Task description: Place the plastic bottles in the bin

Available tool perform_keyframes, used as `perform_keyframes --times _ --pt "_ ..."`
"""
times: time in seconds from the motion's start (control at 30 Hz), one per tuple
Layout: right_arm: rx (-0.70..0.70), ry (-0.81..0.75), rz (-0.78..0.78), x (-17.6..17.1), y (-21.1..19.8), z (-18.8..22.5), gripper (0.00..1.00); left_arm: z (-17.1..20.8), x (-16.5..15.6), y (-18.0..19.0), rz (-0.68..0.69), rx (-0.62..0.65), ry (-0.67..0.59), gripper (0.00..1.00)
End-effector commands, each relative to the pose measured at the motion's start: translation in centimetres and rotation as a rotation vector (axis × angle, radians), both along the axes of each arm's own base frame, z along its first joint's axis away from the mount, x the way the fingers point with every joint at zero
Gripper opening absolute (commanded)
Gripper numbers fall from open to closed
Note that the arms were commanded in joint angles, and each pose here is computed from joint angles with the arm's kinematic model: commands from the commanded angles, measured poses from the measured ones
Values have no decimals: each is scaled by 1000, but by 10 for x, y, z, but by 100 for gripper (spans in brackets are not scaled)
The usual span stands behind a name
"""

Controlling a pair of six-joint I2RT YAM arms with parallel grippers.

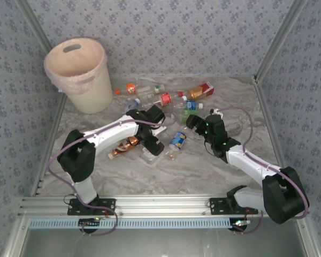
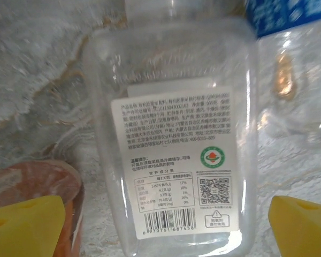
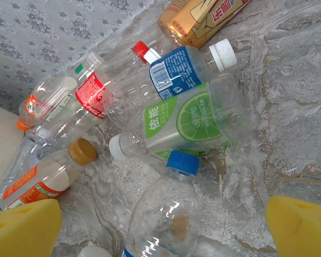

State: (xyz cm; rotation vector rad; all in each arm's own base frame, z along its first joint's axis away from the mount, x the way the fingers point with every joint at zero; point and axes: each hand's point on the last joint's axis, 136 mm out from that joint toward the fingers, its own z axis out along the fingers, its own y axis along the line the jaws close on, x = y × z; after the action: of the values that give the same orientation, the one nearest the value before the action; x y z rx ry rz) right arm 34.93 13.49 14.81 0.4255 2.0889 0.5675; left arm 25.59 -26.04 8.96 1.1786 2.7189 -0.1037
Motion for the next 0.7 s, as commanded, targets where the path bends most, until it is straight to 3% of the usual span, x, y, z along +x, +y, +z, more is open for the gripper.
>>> perform_keyframes --times 0.0,0.23,0.67 --pt "2 -8 -27 -2 -7 4 100 -1 -10 -5 -71 29 -9 98" --pt "16 -3 -23 -2 -6 4 100 -25 3 -6 -73 99 -55 98" --pt "16 0 -17 -3 -5 4 100 -46 13 -16 -26 61 -36 94"
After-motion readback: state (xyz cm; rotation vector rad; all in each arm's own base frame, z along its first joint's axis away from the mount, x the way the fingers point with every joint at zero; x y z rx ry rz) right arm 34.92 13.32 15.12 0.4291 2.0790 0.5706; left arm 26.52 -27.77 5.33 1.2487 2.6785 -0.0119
